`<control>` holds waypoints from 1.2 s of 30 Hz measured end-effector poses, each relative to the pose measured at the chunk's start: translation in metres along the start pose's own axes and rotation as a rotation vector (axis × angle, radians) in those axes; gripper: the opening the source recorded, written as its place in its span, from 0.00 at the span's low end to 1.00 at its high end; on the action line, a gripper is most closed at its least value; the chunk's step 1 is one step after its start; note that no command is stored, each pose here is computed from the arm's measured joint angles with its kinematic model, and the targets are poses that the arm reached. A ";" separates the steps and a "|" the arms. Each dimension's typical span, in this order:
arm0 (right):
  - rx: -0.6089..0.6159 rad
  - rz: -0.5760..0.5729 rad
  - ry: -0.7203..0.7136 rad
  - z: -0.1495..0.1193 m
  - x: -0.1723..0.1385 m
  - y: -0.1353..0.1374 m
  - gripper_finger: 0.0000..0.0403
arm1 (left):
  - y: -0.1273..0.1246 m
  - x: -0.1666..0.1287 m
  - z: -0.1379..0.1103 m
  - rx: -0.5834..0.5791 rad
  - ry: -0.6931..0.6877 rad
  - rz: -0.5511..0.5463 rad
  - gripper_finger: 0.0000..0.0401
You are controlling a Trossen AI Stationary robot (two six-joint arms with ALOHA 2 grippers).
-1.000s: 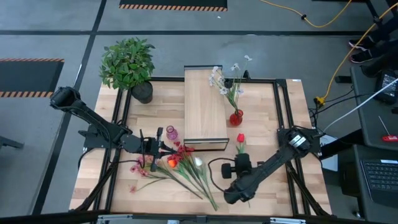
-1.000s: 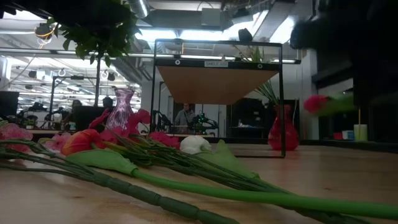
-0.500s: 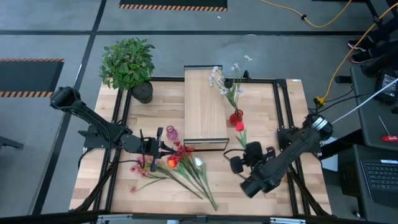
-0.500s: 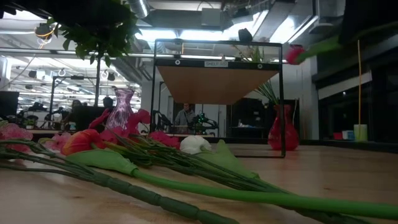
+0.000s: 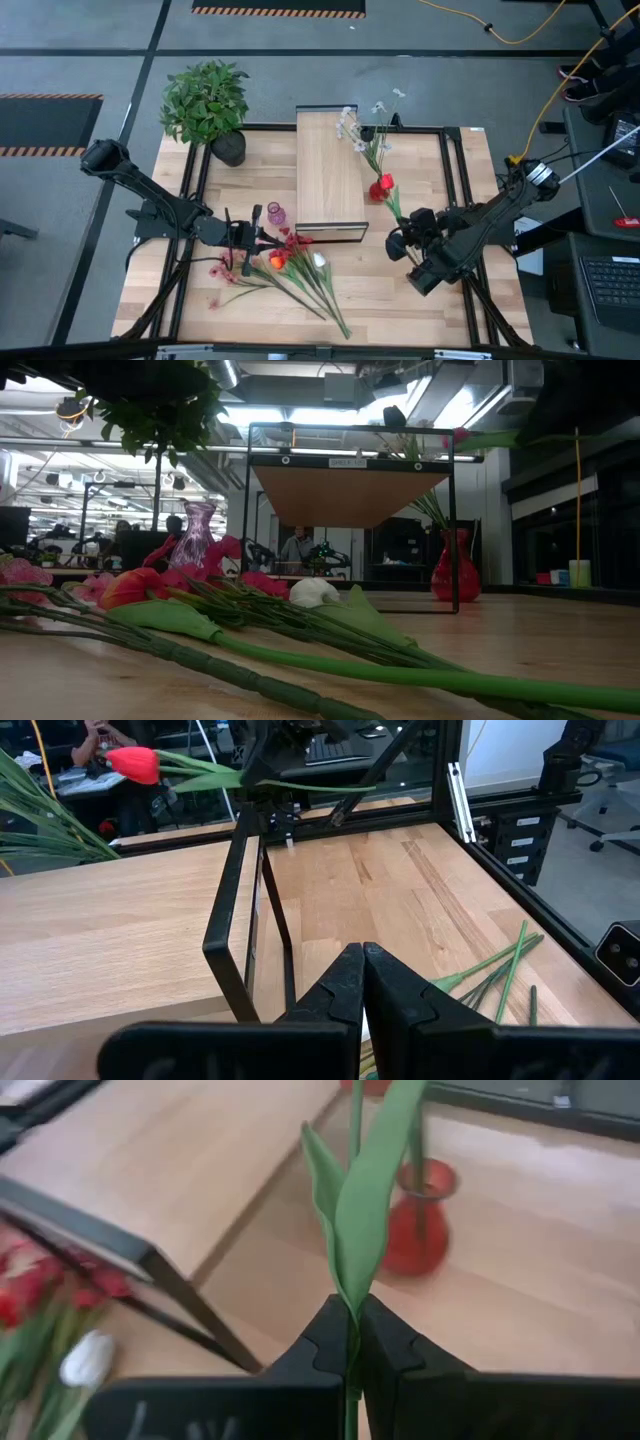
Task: Pick and place flowers into a vace then onto a shelf
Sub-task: Put the red tulip into the red vase
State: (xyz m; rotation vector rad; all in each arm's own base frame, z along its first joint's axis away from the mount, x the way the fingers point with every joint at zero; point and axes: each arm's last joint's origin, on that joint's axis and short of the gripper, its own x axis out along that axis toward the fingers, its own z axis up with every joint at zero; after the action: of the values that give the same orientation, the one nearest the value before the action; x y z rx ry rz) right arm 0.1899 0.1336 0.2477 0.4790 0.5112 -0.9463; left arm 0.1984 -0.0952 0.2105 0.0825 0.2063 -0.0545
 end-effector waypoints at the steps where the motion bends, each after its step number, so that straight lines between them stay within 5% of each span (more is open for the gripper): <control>1: -0.008 0.020 0.006 -0.001 0.001 -0.002 0.02 | 0.000 0.000 0.000 0.000 0.000 0.000 0.01; 15: -0.161 0.339 -0.042 0.028 -0.014 -0.026 0.02 | 0.001 0.000 0.000 0.047 0.000 0.008 0.01; 23: -0.321 0.372 -0.175 0.049 -0.024 -0.042 0.02 | 0.001 0.000 0.000 0.034 0.000 0.008 0.01; 31: -0.359 0.478 -0.159 0.038 -0.010 -0.076 0.02 | 0.004 0.001 0.000 0.026 0.000 0.048 0.01; 36: -0.401 0.625 -0.273 0.040 -0.007 -0.094 0.02 | 0.014 0.005 0.000 -0.015 0.002 0.110 0.01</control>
State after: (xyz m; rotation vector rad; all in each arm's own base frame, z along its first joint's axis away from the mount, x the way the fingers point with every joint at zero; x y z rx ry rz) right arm 0.1142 0.0679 0.2682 0.1209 0.2624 -0.2851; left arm 0.2039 -0.0813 0.2107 0.0789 0.2042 0.0567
